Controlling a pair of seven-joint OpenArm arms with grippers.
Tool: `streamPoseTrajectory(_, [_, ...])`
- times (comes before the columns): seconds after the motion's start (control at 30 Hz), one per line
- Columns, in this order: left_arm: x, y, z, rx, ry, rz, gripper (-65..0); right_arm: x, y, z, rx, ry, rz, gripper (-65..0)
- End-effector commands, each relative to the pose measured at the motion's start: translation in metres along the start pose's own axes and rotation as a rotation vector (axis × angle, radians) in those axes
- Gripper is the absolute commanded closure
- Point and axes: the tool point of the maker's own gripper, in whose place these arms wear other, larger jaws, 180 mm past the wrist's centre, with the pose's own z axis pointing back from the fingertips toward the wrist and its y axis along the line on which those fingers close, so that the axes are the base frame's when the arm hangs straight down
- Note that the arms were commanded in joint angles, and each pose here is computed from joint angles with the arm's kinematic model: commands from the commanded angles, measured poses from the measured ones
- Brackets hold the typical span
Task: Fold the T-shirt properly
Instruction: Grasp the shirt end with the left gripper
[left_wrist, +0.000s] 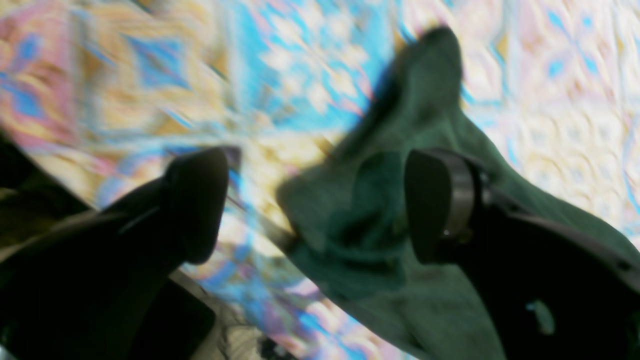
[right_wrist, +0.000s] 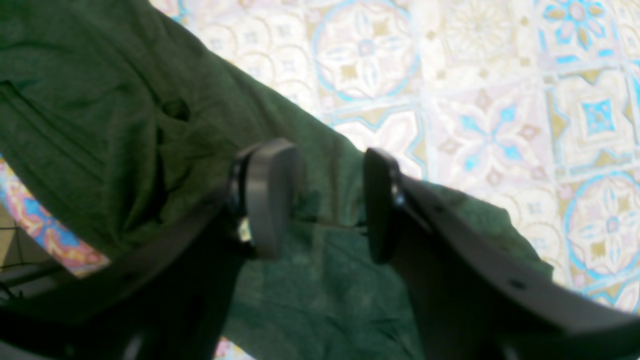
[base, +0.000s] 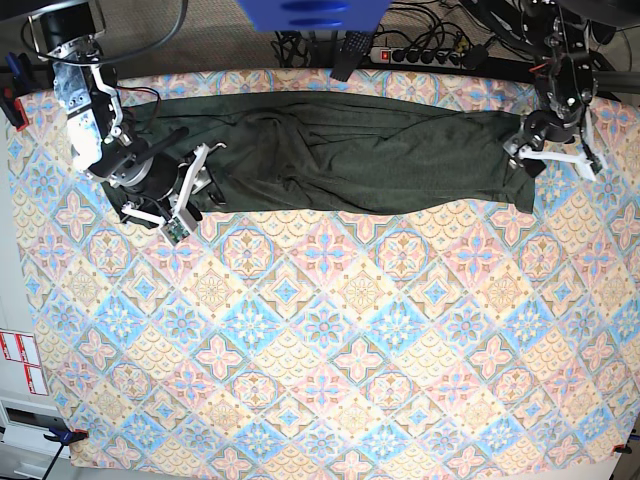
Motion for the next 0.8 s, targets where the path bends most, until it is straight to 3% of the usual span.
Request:
streamPoseTrajectory(0.0, [0.013, -0.008, 0.0, -0.035, -0.034, -0.019, -56.5, 0.013, -0.005, 0.004, -0.009, -0.044, 0.009, -24.7])
streamPoseTrajectory(0.07, [0.019, -0.012, -0.005, -0.06, -0.038, -0.058, -56.3, 0.013, -0.005, 0.004, -0.009, -0.044, 0.009, -24.7])
streamPoseTrajectory(0.27, [0.004, -0.029, -0.017, -0.144, 0.106, -0.126, -56.2, 0.014, -0.005, 0.004, -0.009, -0.045, 0.01, -24.7])
streamPoseTrajectory(0.43, [0.002, -0.03, -0.023, -0.167, 0.17, -0.178, -56.0, 0.014, -0.005, 0.004, -0.009, -0.046, 0.01, -24.7])
streamPoseTrajectory(0.77, [-0.026, -0.041, -0.044, -0.192, 0.329, -0.229, -40.9, 0.016, -0.005, 0.004, -0.01, -0.05, 0.012, -24.7])
